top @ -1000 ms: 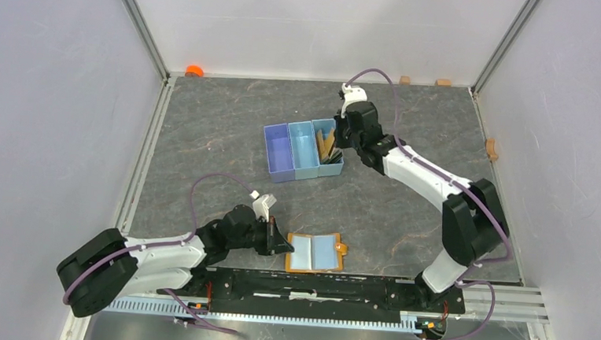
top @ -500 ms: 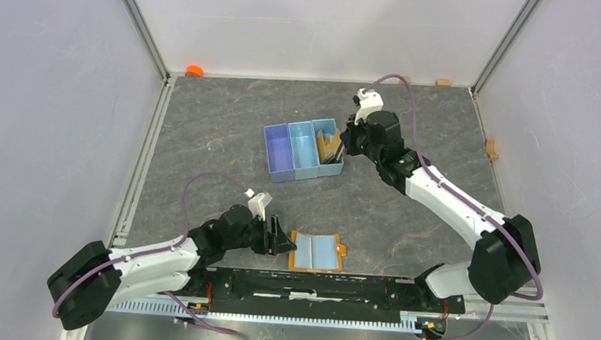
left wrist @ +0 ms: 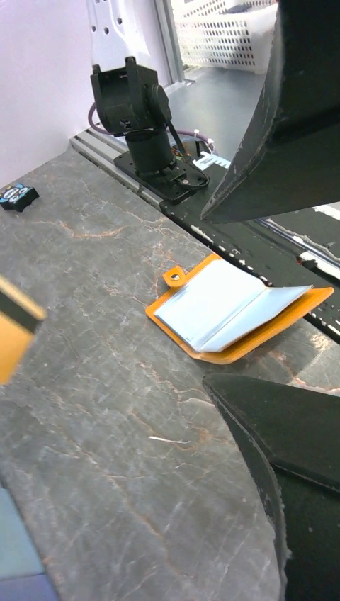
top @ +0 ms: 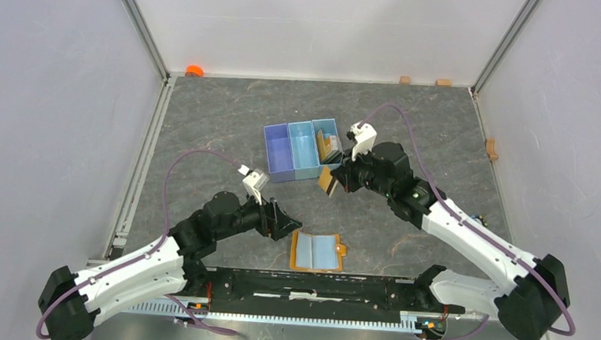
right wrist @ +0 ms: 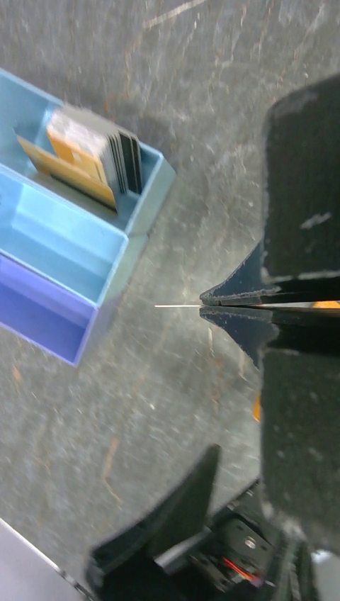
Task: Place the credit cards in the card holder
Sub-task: Pick up the credit card from the storage box, then insert the credit card into the card holder.
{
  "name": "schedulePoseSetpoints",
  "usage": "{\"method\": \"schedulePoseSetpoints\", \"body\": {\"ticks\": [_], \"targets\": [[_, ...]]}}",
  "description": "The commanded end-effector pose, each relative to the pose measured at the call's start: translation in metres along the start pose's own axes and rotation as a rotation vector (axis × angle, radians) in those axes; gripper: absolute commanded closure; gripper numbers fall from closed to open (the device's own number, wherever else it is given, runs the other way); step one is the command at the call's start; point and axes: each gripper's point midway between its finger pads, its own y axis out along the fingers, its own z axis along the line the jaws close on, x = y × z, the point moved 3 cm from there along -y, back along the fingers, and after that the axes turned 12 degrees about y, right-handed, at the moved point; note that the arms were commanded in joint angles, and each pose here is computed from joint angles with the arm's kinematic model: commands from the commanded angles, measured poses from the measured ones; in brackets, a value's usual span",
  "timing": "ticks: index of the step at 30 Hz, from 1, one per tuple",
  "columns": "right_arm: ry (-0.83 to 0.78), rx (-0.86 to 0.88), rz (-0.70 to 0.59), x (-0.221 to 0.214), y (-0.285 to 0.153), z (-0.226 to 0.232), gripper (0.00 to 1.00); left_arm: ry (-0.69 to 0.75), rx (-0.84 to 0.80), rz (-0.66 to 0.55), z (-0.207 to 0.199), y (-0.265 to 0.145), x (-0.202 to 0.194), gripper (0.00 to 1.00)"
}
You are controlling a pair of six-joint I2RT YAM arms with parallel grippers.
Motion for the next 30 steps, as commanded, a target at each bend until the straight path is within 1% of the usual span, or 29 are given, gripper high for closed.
{"method": "schedulePoseSetpoints", "body": {"ticks": [1, 4, 7, 9, 14, 15, 17, 22, 28, 30], "targets": [[0.004, 0.156, 0.043, -0.015, -0.025, 0.03, 1.0, 0.176, -0.051, -0.059, -0.008, -0.001, 0.024, 0.16], [0.006, 0.211, 0.075, -0.024, -0.038, 0.041, 1.0, 0.208, -0.092, -0.054, -0.012, -0.001, 0.021, 0.13], [0.012, 0.295, 0.115, -0.032, -0.048, 0.056, 1.0, 0.211, -0.195, -0.065, -0.026, 0.001, 0.019, 0.12], [0.014, 0.343, 0.14, -0.036, -0.053, 0.065, 1.0, 0.216, -0.253, -0.063, -0.034, 0.002, 0.019, 0.13], [0.003, 0.413, 0.179, -0.04, -0.063, 0.079, 1.0, 0.213, -0.337, -0.068, -0.046, 0.002, 0.021, 0.14], [0.002, 0.427, 0.184, -0.04, -0.064, 0.082, 1.0, 0.209, -0.356, -0.069, -0.049, 0.002, 0.021, 0.16], [-0.003, 0.453, 0.193, -0.041, -0.067, 0.087, 1.0, 0.193, -0.383, -0.06, -0.053, 0.003, 0.02, 0.22], [-0.004, 0.502, 0.201, -0.043, -0.07, 0.094, 1.0, 0.18, -0.396, -0.03, -0.054, 0.007, 0.015, 0.34], [-0.006, 0.542, 0.209, -0.045, -0.074, 0.1, 1.0, 0.168, -0.448, -0.038, -0.061, 0.006, 0.014, 0.48], [-0.006, 0.553, 0.211, -0.046, -0.075, 0.101, 1.0, 0.166, -0.464, -0.038, -0.064, 0.006, 0.014, 0.56]]}}
